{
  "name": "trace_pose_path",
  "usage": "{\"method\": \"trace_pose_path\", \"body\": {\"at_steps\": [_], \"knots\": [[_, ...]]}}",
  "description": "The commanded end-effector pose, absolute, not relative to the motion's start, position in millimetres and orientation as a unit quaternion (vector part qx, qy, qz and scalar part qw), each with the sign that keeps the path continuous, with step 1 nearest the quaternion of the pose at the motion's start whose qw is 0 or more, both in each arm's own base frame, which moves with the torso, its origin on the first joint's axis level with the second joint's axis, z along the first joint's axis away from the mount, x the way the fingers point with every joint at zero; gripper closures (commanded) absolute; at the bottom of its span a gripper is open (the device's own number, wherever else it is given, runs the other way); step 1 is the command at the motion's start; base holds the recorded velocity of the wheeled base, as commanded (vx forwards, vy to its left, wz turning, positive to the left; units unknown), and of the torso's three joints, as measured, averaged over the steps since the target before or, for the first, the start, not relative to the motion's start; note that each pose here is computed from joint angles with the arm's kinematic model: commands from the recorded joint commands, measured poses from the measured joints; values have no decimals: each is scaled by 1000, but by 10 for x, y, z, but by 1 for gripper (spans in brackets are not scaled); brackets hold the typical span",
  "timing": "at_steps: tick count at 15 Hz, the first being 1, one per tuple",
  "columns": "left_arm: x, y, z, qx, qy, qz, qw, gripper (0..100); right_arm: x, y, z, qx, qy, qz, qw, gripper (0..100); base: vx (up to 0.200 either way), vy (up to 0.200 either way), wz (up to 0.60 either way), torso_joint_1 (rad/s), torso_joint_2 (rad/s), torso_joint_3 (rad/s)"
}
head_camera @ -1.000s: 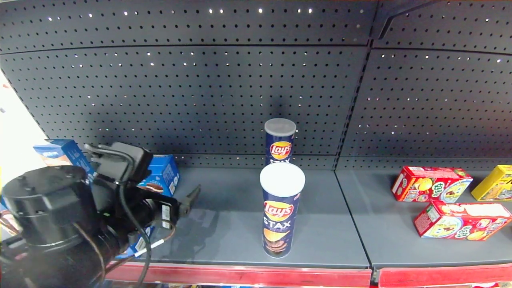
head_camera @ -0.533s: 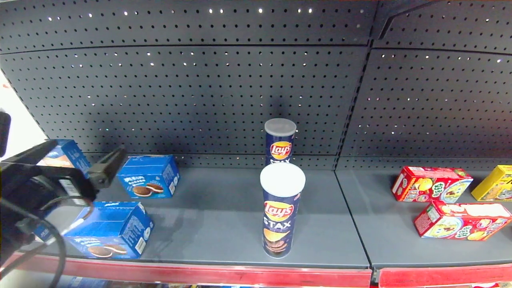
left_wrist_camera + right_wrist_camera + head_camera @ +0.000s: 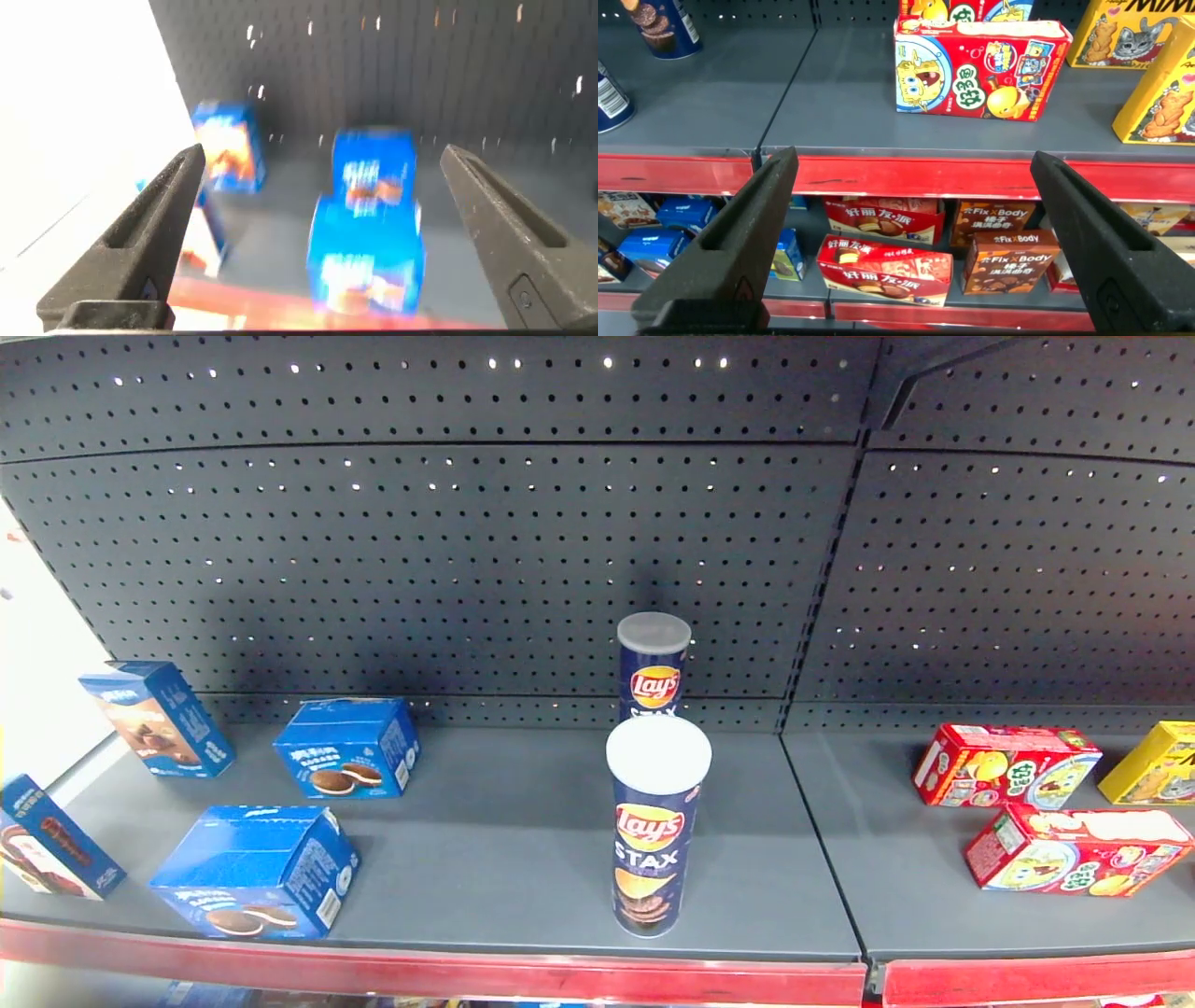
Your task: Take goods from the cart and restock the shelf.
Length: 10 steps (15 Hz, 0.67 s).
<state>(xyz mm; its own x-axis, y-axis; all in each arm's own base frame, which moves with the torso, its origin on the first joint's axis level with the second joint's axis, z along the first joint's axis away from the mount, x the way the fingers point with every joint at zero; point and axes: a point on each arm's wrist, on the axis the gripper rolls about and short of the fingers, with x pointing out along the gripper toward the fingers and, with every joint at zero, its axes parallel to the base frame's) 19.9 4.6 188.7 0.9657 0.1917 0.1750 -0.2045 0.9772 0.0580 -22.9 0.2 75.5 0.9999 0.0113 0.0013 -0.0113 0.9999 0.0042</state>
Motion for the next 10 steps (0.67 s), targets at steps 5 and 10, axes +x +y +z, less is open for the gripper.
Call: {"method": "trace_pose_path", "body": {"at_steps": [5, 10], "knots": [[-458, 145, 1677, 13, -106, 181, 978, 0, -228, 2, 755, 2, 0, 6, 1000, 0, 0, 0, 0, 0, 0, 0], [-378, 99, 1976, 34, -70, 219, 972, 0, -228, 2, 755, 2, 0, 6, 1000, 0, 0, 0, 0, 0, 0, 0]]}}
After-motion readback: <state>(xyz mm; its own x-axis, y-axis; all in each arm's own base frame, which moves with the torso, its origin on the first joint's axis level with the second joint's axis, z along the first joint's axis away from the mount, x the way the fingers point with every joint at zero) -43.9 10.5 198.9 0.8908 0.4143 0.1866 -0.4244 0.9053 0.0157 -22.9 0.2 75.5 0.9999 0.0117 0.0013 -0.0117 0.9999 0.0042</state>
